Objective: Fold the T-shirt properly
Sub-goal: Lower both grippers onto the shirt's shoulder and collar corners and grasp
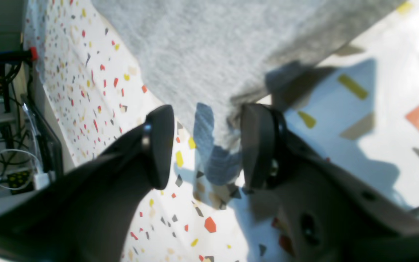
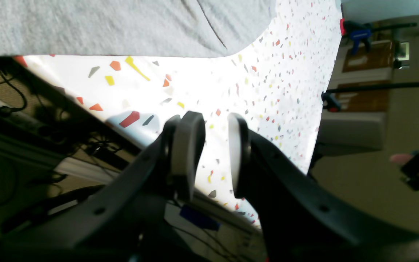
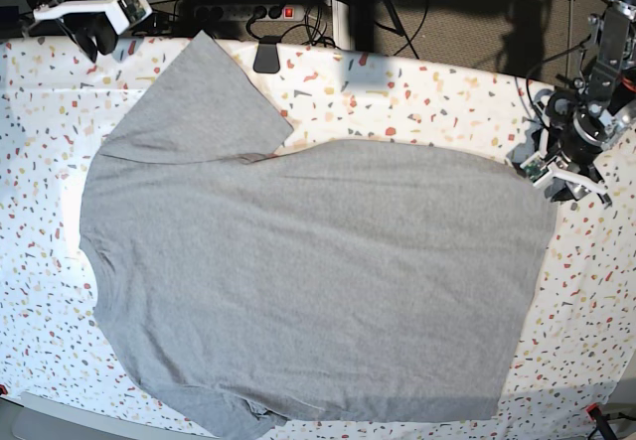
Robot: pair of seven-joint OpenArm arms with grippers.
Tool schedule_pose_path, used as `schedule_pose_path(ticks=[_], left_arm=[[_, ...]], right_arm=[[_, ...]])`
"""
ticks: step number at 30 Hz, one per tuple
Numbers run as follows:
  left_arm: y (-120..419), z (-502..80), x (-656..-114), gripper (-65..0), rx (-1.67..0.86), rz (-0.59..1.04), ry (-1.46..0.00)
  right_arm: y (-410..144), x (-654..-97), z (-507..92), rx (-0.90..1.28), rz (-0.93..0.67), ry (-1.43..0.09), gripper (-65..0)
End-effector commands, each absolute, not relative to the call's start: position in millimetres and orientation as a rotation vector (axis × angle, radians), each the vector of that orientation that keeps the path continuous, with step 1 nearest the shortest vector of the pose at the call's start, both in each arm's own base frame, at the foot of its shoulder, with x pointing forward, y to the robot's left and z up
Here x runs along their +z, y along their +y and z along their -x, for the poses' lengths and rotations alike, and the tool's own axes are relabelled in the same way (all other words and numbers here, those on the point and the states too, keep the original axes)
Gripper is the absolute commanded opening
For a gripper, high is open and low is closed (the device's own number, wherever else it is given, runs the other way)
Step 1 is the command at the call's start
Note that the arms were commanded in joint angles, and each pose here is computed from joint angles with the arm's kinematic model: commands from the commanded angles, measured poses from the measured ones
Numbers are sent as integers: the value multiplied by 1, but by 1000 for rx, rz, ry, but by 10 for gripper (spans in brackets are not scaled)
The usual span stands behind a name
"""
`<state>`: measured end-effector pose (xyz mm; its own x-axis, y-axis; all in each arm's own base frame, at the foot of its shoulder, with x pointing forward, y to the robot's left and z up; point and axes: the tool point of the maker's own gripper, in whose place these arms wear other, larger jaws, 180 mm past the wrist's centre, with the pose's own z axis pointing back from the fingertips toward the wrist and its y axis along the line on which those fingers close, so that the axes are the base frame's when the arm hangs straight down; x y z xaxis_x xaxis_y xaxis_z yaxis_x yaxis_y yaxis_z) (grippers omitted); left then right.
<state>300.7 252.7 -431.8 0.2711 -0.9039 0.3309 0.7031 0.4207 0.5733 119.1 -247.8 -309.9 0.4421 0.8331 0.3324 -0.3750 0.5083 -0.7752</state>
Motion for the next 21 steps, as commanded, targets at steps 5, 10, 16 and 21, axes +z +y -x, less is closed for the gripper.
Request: schedule_pose_path(ticks=[5, 10, 16, 21], left_arm=[[258, -284, -442, -619, -1151, -304, -598], [257, -268, -452, -650, -1151, -282, -570], [251, -250, -461, -650, -1088, -214, -575], [253, -251, -460, -650, -1073, -235, -586]], right_arm=[[-248, -296, -137, 810, 718, -842, -486], [-233, -297, -165, 821, 642, -914, -485], [-216, -296, -197, 858, 536, -976, -485], [-231, -313, -203, 922, 546, -938, -440]])
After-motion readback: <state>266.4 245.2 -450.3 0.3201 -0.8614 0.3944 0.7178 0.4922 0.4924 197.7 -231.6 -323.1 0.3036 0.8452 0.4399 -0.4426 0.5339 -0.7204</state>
